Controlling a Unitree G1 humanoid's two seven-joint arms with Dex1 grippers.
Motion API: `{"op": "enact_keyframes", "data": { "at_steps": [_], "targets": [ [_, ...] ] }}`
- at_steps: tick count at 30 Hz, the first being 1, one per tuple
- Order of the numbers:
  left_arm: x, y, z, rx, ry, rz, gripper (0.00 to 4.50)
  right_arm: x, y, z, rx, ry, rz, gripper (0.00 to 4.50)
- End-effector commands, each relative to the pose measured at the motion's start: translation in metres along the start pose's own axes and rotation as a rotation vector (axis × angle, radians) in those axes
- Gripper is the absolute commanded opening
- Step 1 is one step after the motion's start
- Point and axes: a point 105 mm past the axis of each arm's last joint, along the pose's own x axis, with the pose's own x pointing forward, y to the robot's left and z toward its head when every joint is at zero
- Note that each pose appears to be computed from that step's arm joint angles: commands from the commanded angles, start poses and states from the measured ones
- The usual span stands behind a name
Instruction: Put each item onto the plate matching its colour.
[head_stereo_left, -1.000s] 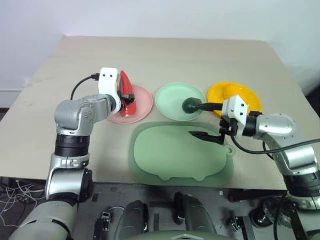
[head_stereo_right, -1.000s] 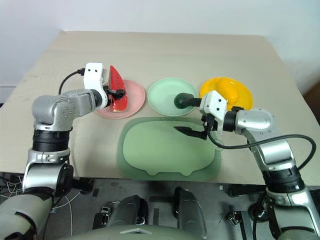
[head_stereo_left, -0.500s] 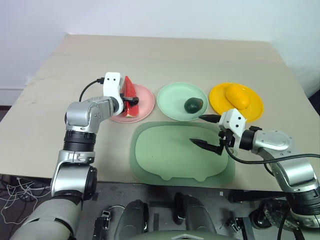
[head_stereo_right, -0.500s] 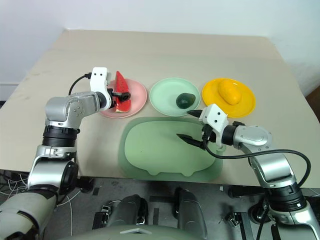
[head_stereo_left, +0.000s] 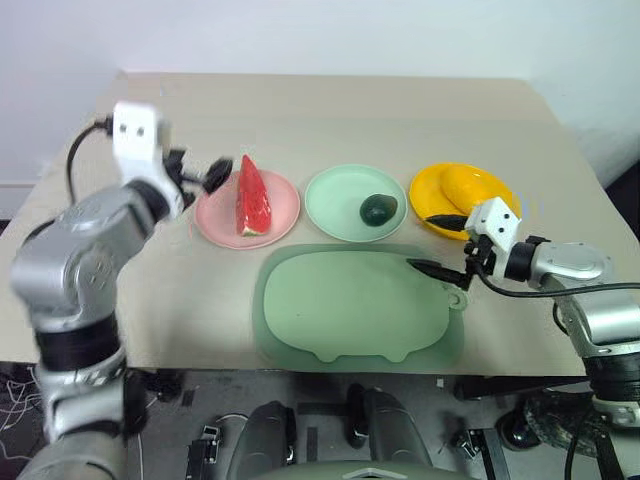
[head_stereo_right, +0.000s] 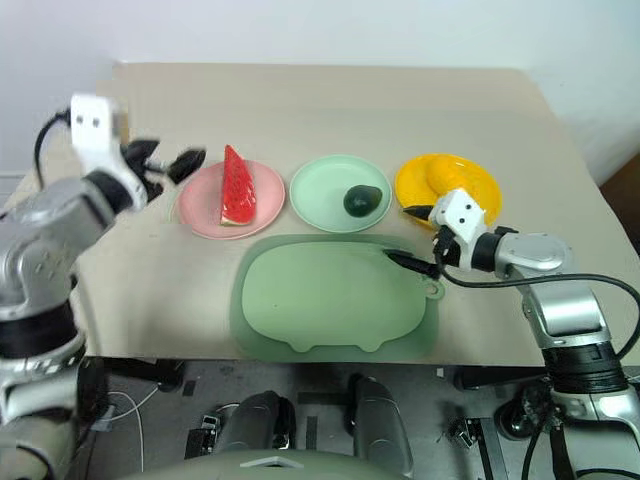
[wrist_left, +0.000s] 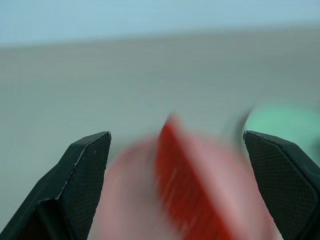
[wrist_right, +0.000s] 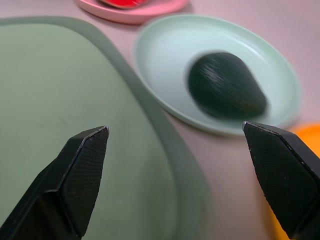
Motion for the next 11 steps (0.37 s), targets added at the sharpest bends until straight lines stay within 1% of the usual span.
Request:
{"op": "enact_keyframes", "data": {
  "at_steps": [1,2,4,6,9,11],
  "targets": [
    [-0.035,-0.022,-0.018,0.136,-0.01,-0.117,4.45,-0.009,-0.005,0.014,-0.021,-0.054,-0.006,4.5],
    [-0.041,-0.025,-0.027,0.154,0.006,-0.13,4.45,-0.01,-0.005,0.014,-0.009,-0.057,0.0,4.5],
    [-0.058,-0.025,-0.051,0.068,0.018,-0.112,4.45,-0.015,-0.002,0.008,0.044,-0.055,0.016,4.5],
    [-0.068,-0.024,-0.069,0.003,0.038,-0.082,4.45,-0.02,0.0,0.001,0.095,-0.048,0.021,4.5],
    [-0.075,-0.032,-0.086,0.012,0.06,-0.081,4.45,-0.03,0.01,-0.009,0.173,-0.029,0.05,4.5],
    [-0.075,-0.036,-0.087,-0.009,0.035,-0.076,4.45,-0.034,0.016,-0.016,0.209,-0.006,0.067,4.5]
  ]
}}
